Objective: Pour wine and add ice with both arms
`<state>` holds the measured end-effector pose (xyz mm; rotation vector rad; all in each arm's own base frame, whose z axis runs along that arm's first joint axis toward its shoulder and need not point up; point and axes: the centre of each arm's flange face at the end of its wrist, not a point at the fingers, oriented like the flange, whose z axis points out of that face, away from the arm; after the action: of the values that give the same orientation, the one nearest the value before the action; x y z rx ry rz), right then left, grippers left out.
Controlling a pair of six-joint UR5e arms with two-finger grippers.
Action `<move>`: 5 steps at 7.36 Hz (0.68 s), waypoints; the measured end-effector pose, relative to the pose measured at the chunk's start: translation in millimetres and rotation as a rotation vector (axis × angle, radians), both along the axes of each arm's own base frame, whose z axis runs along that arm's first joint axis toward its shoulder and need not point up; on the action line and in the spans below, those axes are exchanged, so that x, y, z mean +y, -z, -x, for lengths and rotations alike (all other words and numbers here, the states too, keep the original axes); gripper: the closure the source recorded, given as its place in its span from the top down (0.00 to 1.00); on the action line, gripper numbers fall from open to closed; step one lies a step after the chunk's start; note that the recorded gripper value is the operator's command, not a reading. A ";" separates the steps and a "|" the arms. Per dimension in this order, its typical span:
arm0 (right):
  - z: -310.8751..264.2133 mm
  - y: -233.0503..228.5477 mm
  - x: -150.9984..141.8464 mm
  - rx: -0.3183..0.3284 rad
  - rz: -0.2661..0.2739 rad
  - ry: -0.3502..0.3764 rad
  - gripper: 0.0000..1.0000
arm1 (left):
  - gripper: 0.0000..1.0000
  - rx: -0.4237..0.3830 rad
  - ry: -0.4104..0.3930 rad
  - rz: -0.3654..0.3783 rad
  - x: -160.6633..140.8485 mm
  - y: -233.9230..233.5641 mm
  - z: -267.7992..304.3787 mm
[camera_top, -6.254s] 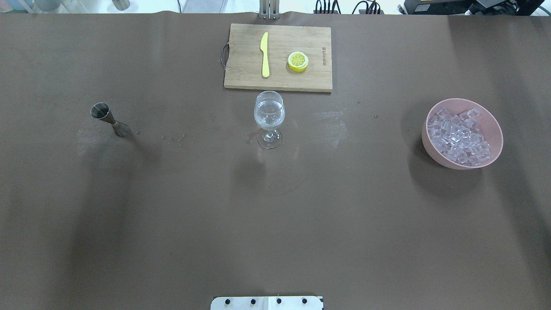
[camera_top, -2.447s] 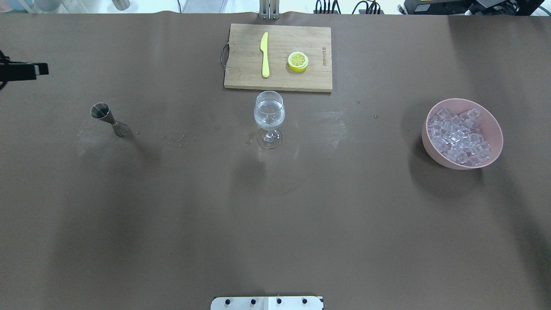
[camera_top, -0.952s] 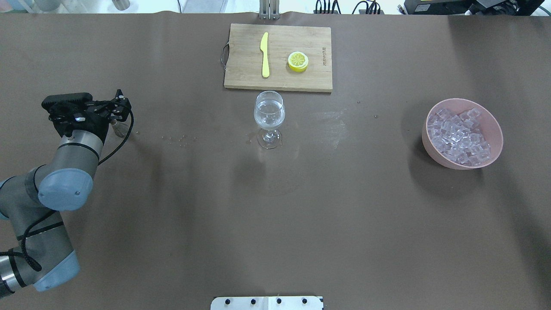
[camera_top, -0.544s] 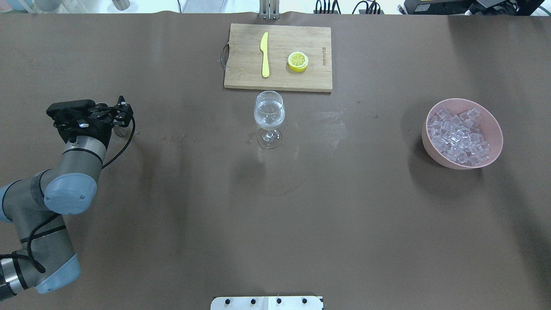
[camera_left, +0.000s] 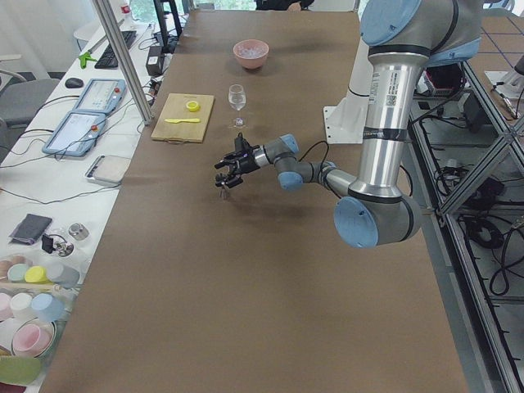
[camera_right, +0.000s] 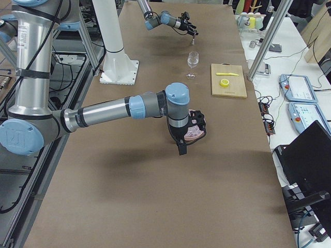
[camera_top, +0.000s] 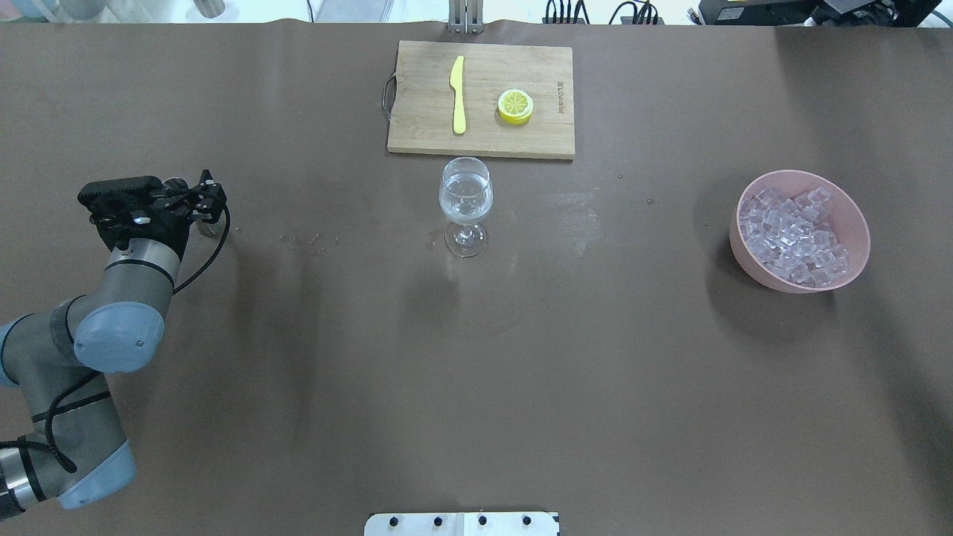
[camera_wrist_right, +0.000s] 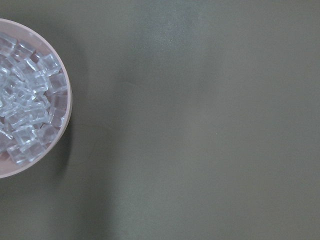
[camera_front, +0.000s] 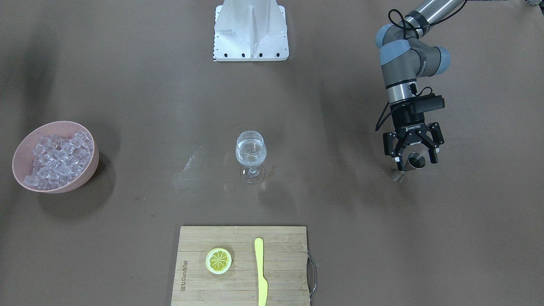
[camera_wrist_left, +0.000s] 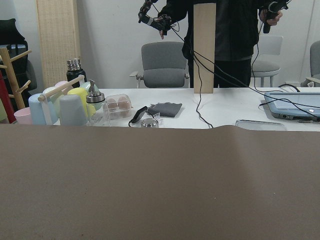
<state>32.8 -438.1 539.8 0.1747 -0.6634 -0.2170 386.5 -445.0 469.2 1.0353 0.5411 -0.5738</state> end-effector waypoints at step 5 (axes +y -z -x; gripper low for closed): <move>0.0 -0.5 0.0 -0.001 0.001 0.000 1.00 | 0.98 -0.020 -0.014 0.012 1.6 -25.2 -16.0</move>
<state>32.8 -438.1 540.3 0.1737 -0.6646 -0.2164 402.5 -443.5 494.4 1.0239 0.5269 -0.5530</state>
